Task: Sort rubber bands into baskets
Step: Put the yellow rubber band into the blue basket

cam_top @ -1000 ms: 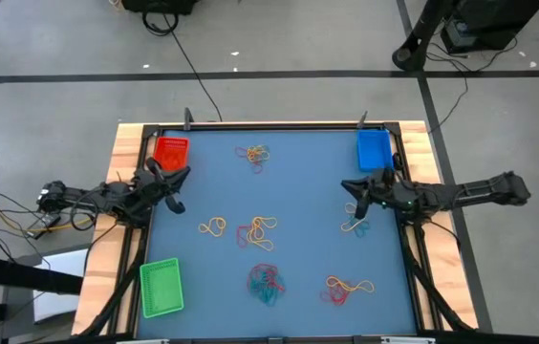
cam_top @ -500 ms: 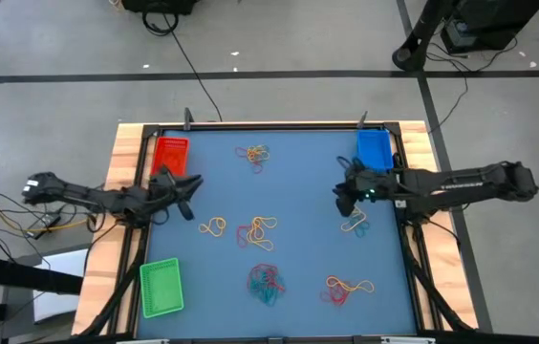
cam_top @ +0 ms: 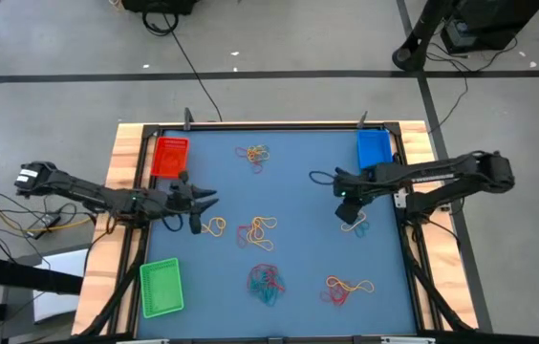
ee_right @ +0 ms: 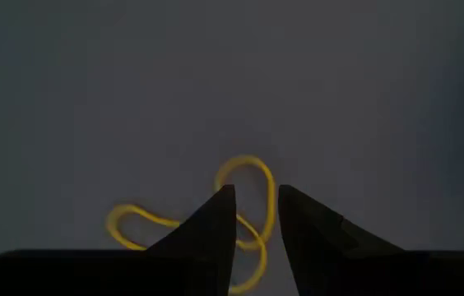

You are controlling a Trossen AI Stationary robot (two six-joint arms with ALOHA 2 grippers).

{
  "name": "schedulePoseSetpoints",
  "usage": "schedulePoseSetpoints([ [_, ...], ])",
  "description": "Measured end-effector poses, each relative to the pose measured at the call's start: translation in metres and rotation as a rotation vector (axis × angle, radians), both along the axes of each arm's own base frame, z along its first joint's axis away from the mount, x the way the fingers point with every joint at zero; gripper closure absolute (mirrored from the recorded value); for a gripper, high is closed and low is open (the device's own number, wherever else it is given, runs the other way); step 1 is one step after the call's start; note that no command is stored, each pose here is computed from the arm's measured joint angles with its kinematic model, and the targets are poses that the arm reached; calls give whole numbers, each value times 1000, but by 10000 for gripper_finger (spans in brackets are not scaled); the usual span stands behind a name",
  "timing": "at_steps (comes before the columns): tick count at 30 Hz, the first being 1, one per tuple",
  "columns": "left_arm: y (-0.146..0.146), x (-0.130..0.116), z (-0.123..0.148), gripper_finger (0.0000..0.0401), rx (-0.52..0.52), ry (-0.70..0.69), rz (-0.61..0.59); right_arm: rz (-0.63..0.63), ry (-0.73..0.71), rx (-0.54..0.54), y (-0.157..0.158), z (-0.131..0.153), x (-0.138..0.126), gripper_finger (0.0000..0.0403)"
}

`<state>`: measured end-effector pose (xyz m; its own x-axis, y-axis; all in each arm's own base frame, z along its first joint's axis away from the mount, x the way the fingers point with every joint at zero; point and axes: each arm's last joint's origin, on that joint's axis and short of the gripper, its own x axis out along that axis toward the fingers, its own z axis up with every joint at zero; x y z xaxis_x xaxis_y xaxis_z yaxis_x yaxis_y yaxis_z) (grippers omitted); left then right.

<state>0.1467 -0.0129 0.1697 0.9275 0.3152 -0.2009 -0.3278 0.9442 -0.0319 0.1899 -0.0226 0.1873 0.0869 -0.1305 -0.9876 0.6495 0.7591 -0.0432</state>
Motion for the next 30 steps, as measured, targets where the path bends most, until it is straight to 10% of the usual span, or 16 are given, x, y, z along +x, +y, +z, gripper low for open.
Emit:
schedulePoseSetpoints([
  [23, -7, 33, -18, 279, 66, -10, -45, 128, 230, -48, 0, -52, 25, 295],
  [30, -4, 35, -21, 279, 68, -1, -30, 150, 231, -21, 0, -51, 24, 354],
])
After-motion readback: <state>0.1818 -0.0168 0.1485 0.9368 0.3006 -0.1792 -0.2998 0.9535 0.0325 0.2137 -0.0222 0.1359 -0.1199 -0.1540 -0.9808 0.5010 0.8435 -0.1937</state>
